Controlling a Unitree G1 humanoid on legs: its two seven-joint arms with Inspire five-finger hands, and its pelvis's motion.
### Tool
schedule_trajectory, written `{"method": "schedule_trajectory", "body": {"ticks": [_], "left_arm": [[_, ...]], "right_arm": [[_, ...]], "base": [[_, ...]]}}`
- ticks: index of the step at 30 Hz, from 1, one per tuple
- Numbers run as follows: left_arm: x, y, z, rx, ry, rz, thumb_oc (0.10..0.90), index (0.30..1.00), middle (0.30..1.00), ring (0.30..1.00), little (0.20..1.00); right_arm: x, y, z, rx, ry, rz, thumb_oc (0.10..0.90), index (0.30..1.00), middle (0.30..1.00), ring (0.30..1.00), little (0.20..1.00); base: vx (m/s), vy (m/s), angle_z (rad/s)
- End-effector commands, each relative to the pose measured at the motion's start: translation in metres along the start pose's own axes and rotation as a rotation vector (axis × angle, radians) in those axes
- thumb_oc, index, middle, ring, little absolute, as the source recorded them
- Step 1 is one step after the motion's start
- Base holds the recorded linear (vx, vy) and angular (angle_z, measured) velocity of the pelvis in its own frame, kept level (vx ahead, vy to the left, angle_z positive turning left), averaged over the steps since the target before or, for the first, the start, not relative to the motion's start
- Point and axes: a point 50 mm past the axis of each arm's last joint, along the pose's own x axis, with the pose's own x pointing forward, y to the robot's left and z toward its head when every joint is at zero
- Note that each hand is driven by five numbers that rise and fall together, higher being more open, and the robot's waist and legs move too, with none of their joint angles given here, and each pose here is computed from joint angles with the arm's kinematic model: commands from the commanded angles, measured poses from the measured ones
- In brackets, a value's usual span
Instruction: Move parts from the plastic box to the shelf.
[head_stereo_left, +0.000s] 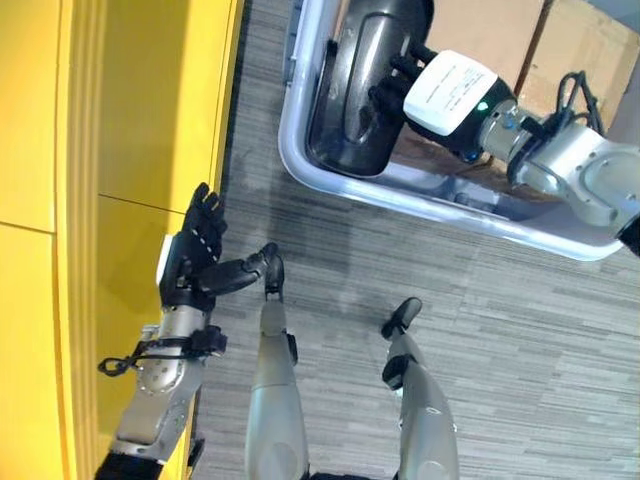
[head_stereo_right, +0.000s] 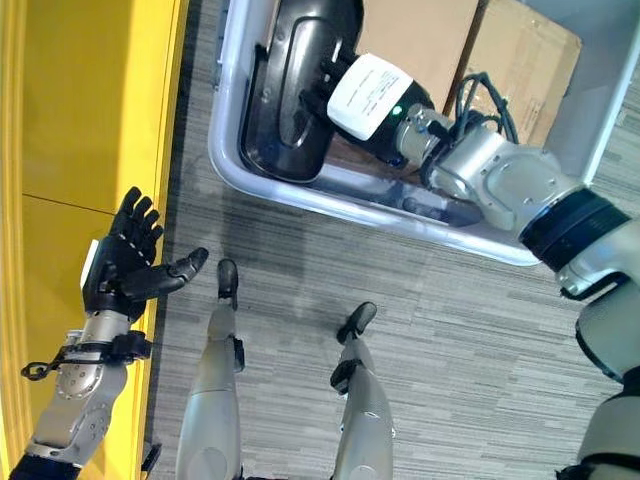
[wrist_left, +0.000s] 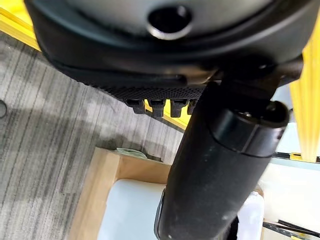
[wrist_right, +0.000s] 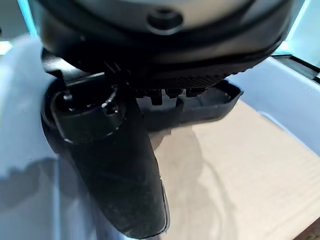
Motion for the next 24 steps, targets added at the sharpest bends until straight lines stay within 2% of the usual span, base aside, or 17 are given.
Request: {"method": "schedule_trajectory", "body": {"ticks": [1,7,16,17,18,24], "left_arm": [[-0.003,-0.005,0.040,0.002,-0.210,-0.047,0.900,1.000,1.000,1.000,1.000],[-0.003,-0.005,0.042,-0.001,-0.223,-0.044,0.900,1.000,1.000,1.000,1.000],[-0.007,-0.004,0.039,-0.022,-0.220,-0.005,0.900,1.000,1.000,1.000,1.000],[-0.007,-0.004,0.038,-0.019,-0.219,-0.004,0.900,1.000,1.000,1.000,1.000],[-0.008,-0.004,0.037,-0.023,-0.215,0.002,0.900,1.000,1.000,1.000,1.000],[-0.008,-0.006,0.035,-0.036,-0.209,0.005,0.900,1.000,1.000,1.000,1.000]], "right_arm": [[-0.011,-0.038,-0.048,-0.149,0.123,-0.079,0.900,1.000,1.000,1.000,1.000],[-0.011,-0.027,-0.056,-0.116,0.174,-0.039,0.900,1.000,1.000,1.000,1.000],[-0.016,0.027,-0.058,-0.074,0.263,0.142,0.900,1.000,1.000,1.000,1.000],[-0.015,0.032,-0.056,-0.069,0.261,0.160,0.827,0.898,0.898,0.898,0.898],[-0.015,0.041,-0.051,-0.053,0.265,0.187,0.400,0.300,0.300,0.300,0.300],[-0.014,0.053,-0.041,-0.002,0.265,0.197,0.400,0.300,0.300,0.300,0.300]], "base": [[0.08,-0.018,0.05],[0.03,-0.006,0.03],[0.05,0.004,0.13],[0.02,0.028,0.06],[0.04,0.014,0.03],[0.02,0.019,0.03]]}}
